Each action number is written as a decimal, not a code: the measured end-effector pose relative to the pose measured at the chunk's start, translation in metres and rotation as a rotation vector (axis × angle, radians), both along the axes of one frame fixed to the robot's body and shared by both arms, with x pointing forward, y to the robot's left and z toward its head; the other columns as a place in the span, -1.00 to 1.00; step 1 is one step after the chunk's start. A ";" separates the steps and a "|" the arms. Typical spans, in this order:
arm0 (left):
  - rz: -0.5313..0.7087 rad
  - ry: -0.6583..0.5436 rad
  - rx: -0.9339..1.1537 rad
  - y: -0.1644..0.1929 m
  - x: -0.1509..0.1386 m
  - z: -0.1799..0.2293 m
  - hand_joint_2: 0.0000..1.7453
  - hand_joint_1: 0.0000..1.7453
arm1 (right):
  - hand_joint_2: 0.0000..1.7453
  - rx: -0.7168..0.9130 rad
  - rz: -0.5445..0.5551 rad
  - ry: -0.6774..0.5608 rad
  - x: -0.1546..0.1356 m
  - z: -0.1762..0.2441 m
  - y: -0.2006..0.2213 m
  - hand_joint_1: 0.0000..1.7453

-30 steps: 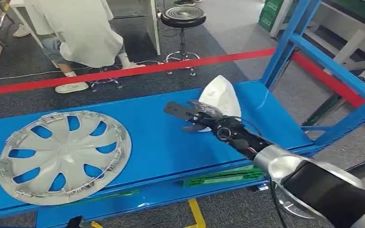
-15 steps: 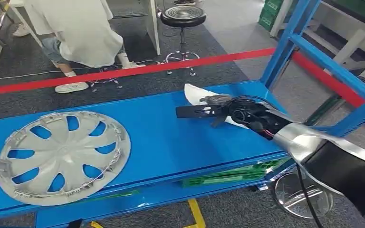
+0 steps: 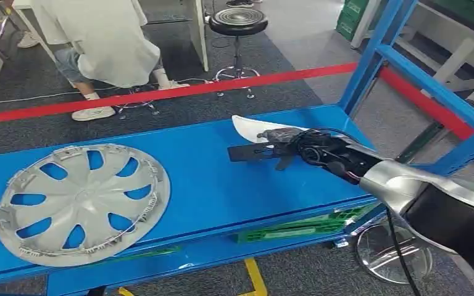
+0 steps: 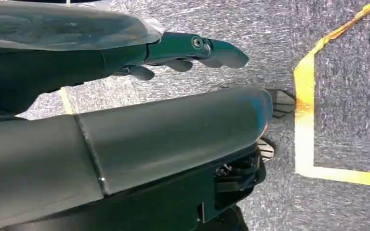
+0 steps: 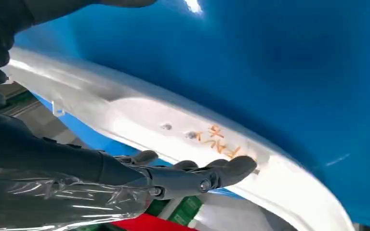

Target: Take the parts from the cabinet and place them on the table.

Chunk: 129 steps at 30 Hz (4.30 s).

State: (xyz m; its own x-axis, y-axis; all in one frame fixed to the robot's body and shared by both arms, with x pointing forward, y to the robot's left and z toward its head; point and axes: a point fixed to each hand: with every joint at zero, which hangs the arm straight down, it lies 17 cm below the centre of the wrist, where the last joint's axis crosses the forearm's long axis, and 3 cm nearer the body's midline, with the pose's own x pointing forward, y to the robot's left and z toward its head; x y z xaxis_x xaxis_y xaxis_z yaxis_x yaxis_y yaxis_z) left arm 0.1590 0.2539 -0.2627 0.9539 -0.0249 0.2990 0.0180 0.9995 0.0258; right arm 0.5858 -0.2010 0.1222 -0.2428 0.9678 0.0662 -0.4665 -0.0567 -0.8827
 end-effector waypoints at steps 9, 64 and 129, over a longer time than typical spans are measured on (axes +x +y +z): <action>0.003 0.000 -0.001 0.000 -0.001 0.000 -1.00 -1.00 | 1.00 -0.017 0.022 0.010 -0.004 -0.005 0.004 1.00; 0.075 -0.002 -0.024 0.001 -0.008 -0.002 -1.00 -1.00 | 1.00 -0.139 0.113 0.023 -0.014 -0.016 0.006 -1.00; 0.095 0.007 -0.026 0.002 -0.019 -0.004 -1.00 -1.00 | 1.00 -0.516 0.129 -0.064 -0.004 -0.018 -0.068 -1.00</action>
State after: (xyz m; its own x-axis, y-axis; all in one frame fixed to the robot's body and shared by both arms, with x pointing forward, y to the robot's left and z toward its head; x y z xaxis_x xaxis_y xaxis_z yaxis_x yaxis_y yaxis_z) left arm 0.1395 0.2562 -0.2670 0.9538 0.0733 0.2914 -0.0766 0.9971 -0.0002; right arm 0.5820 -0.2687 0.1038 -0.3503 0.8326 -0.4290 -0.3732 -0.5442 -0.7514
